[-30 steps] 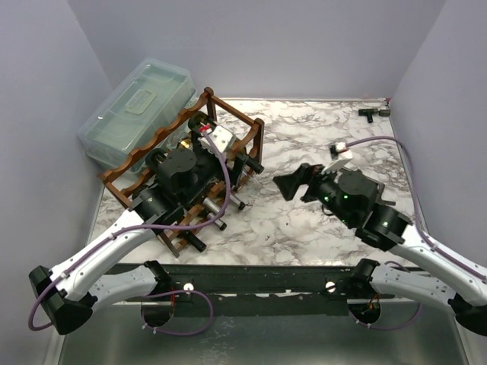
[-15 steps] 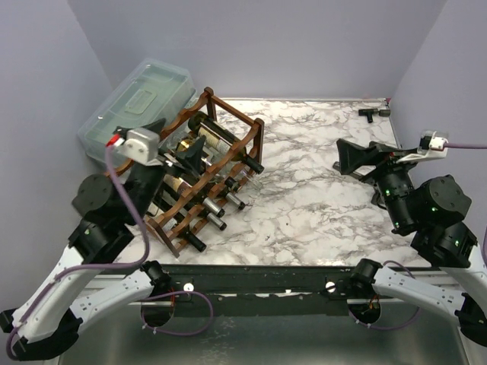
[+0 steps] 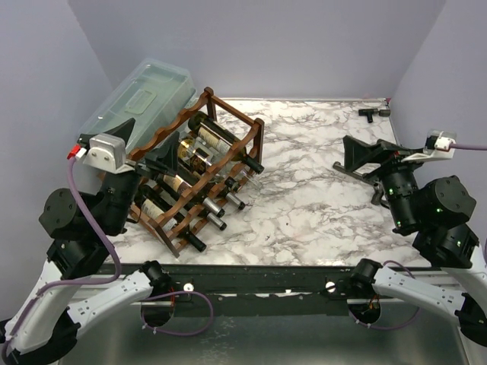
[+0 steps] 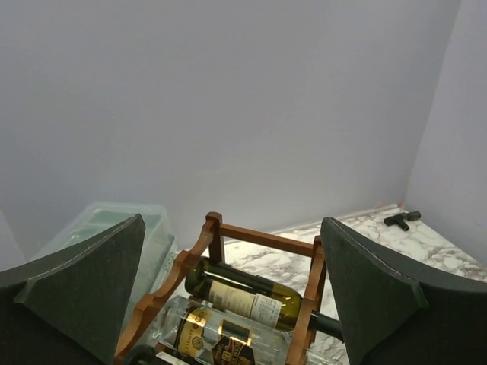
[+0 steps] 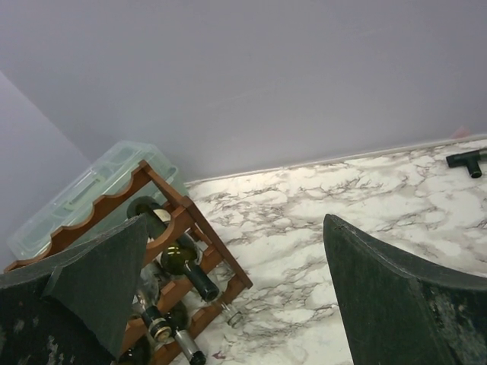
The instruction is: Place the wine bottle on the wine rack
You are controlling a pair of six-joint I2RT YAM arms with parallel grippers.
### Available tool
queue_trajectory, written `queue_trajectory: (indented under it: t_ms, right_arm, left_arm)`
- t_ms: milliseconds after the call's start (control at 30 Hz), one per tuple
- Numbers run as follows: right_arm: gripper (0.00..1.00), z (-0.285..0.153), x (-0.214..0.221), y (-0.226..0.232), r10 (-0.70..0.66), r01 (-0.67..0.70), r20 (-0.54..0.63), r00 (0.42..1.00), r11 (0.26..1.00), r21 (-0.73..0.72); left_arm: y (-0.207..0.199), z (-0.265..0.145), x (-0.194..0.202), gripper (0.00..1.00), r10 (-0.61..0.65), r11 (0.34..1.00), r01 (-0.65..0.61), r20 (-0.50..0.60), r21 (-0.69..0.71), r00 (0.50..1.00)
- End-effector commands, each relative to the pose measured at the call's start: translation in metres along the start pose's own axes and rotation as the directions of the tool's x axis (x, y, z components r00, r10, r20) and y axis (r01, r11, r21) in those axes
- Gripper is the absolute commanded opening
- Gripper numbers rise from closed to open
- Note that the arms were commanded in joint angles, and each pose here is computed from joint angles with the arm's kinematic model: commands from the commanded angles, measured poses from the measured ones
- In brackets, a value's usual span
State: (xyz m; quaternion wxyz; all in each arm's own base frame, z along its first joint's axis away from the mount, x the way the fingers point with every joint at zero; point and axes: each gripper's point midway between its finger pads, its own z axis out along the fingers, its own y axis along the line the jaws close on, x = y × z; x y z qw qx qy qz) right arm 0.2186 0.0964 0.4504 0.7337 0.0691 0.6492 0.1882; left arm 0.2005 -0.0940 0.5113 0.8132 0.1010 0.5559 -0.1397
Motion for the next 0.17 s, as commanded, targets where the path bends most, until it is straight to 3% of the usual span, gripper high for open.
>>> queue_trajectory:
  t_ms: [0, 133]
  right_arm:
    - [1.00, -0.0068, -0.0210, -0.0089, 0.038, -0.039, 0.047, 0.998, 0.999, 0.026]
    - [1.00, -0.0121, -0.0259, -0.0132, 0.046, -0.047, 0.070, 0.997, 0.999, 0.018]
  left_arm:
    - [0.0103, -0.0064, -0.0002, 0.99, 0.026, 0.999, -0.026, -0.011, -0.037, 1.000]
    - [0.0112, -0.0076, -0.0038, 0.99, 0.025, 0.999, -0.026, -0.002, -0.036, 1.000]
